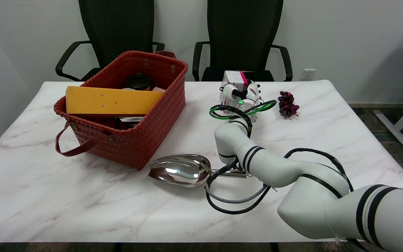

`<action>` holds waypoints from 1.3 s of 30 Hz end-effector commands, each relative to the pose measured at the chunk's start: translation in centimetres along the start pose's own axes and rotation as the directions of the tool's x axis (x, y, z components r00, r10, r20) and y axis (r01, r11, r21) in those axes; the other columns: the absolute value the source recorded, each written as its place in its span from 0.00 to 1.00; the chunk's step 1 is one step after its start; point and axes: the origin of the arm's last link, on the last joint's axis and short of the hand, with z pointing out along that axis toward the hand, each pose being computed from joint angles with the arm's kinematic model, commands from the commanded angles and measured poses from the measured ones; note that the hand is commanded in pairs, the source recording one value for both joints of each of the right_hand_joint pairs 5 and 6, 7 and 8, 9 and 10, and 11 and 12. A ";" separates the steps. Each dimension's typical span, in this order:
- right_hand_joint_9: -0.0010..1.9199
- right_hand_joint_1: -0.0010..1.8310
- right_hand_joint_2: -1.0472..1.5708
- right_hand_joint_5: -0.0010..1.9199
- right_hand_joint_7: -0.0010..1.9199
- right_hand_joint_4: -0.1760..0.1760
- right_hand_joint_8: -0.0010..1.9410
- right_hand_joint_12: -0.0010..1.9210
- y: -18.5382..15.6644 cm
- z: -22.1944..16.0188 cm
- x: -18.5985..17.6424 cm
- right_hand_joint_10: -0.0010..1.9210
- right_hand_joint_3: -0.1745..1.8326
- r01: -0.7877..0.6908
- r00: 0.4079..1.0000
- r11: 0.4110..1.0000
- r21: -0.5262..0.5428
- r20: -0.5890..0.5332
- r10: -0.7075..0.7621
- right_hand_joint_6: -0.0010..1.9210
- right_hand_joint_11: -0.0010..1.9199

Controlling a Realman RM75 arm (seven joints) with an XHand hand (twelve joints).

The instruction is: Pick up the white paper box.

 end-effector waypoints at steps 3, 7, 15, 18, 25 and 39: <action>0.57 0.56 0.98 0.58 0.62 0.50 0.61 0.61 -2.4 -0.4 1.4 0.57 0.41 -0.053 0.994 0.992 0.115 -0.089 0.064 0.58 0.61; 0.59 0.56 0.98 0.59 0.64 0.50 0.63 0.63 -3.1 -0.8 1.6 0.59 0.41 -0.062 0.993 0.986 0.152 -0.095 0.077 0.59 0.63; 0.61 0.57 0.97 0.59 0.65 0.50 0.64 0.65 -4.4 -1.5 2.4 0.61 0.42 -0.062 0.988 0.971 0.232 -0.126 0.093 0.59 0.65; 0.60 0.58 0.97 0.58 0.65 0.50 0.64 0.65 -5.4 -2.0 2.8 0.60 0.43 -0.070 0.986 0.956 0.284 -0.129 0.110 0.58 0.65; 0.54 0.59 0.94 0.58 0.64 0.50 0.64 0.57 -8.3 -3.1 3.5 0.54 0.48 -0.085 0.984 0.907 0.412 -0.111 0.142 0.58 0.58; 0.48 0.61 0.91 0.57 0.65 0.50 0.65 0.48 -13.1 -6.1 1.6 0.48 0.51 -0.153 0.988 0.815 0.559 0.072 0.135 0.57 0.48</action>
